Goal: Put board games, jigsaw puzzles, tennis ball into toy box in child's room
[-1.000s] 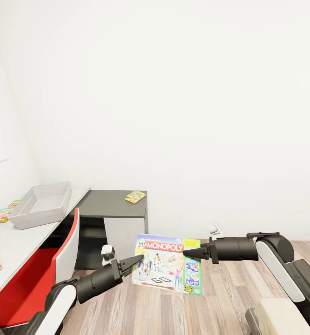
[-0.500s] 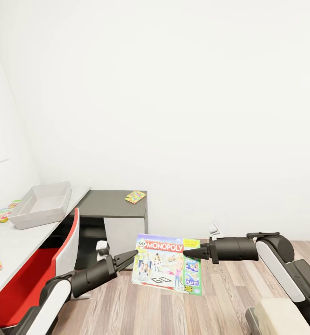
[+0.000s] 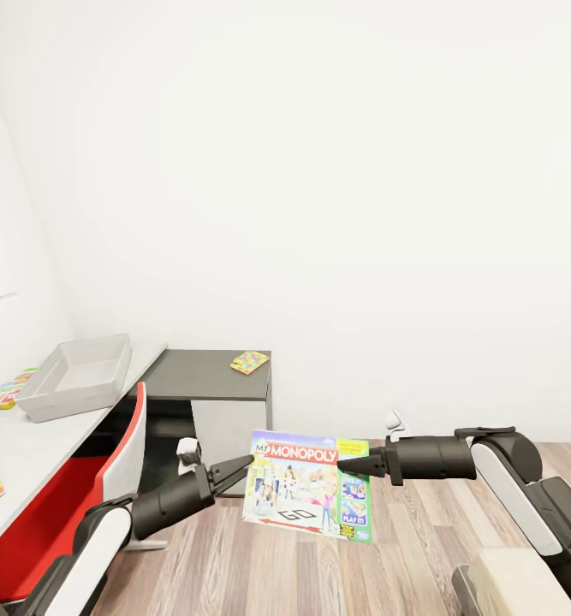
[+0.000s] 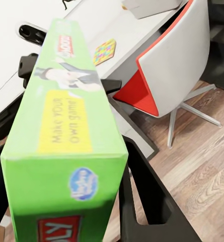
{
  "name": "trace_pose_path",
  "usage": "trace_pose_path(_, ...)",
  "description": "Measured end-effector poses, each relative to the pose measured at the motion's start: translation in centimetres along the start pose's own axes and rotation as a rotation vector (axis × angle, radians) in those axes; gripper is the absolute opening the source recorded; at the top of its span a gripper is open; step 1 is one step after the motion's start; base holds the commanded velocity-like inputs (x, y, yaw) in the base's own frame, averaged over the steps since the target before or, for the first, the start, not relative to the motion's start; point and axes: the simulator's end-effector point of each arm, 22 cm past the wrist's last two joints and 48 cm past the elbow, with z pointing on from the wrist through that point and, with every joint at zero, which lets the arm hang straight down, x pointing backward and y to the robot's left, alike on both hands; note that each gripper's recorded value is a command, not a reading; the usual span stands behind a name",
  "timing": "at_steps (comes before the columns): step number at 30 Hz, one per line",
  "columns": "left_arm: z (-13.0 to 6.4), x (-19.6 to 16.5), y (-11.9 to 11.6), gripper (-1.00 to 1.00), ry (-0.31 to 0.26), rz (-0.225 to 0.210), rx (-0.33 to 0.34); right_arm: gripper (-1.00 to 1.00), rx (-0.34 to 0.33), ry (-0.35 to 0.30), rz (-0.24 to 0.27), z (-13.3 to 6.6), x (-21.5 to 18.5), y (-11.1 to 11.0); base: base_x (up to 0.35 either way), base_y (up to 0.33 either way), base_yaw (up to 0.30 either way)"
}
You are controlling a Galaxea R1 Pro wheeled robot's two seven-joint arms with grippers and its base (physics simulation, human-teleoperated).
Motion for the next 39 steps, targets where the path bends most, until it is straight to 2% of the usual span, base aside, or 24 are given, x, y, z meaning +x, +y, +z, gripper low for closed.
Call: trace_pose_path(39, 0.98, -0.12, -0.3, 1.0, 0.01, 0.005, 0.007, -1.0, 0.002, 0.001, -0.001, -0.01, 0.02, -0.06, 0.0, 0.0, 0.0)
